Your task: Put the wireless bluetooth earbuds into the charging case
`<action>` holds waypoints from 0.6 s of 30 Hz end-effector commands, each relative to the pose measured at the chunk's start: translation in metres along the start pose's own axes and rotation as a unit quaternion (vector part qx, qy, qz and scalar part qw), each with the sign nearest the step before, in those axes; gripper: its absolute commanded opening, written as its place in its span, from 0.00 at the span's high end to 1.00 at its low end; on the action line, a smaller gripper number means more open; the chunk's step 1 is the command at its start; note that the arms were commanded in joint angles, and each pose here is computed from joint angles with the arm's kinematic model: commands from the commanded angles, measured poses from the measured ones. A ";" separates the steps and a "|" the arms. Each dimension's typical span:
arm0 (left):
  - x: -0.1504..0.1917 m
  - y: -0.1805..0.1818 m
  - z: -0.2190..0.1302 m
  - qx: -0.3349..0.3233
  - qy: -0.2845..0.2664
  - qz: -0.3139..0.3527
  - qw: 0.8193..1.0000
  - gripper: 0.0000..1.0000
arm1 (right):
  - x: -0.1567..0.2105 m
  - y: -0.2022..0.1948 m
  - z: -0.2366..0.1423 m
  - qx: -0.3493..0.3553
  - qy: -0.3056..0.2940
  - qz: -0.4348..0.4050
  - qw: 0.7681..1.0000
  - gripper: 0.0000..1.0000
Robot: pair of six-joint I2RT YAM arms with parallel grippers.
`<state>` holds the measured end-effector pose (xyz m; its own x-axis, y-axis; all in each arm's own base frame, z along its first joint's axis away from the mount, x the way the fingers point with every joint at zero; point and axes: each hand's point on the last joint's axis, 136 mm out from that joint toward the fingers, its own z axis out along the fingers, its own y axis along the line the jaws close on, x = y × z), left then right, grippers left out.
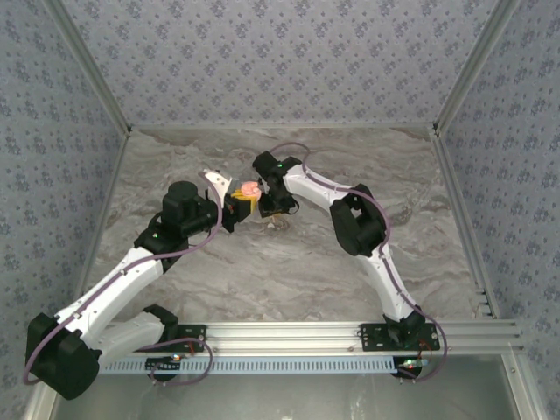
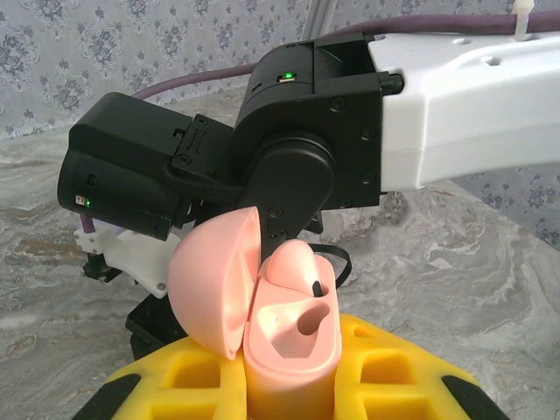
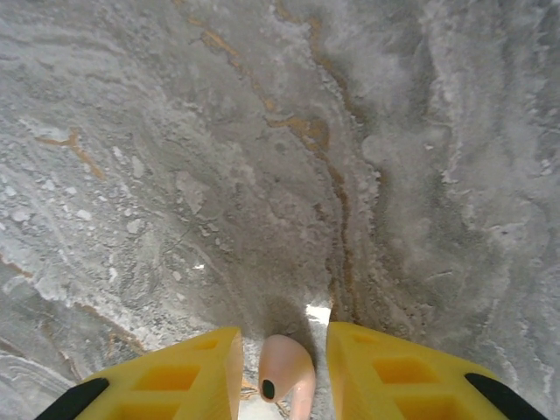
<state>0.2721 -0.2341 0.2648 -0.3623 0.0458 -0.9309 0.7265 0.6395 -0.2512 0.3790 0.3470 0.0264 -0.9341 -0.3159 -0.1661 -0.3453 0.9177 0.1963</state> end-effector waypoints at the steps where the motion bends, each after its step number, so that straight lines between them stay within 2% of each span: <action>1: -0.018 -0.002 -0.005 0.000 -0.023 0.016 1.000 0.91 | 0.008 -0.003 0.006 0.026 0.018 -0.002 1.000 0.66; 18: -0.017 -0.002 -0.004 0.000 -0.023 0.016 1.000 0.91 | 0.018 -0.006 0.015 0.076 0.036 -0.026 0.996 0.69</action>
<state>0.2721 -0.2341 0.2648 -0.3623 0.0458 -0.9309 0.7265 0.6395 -0.2512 0.3785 0.3464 0.0246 -0.9237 -0.3447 -0.1673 -0.3641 0.9257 0.1029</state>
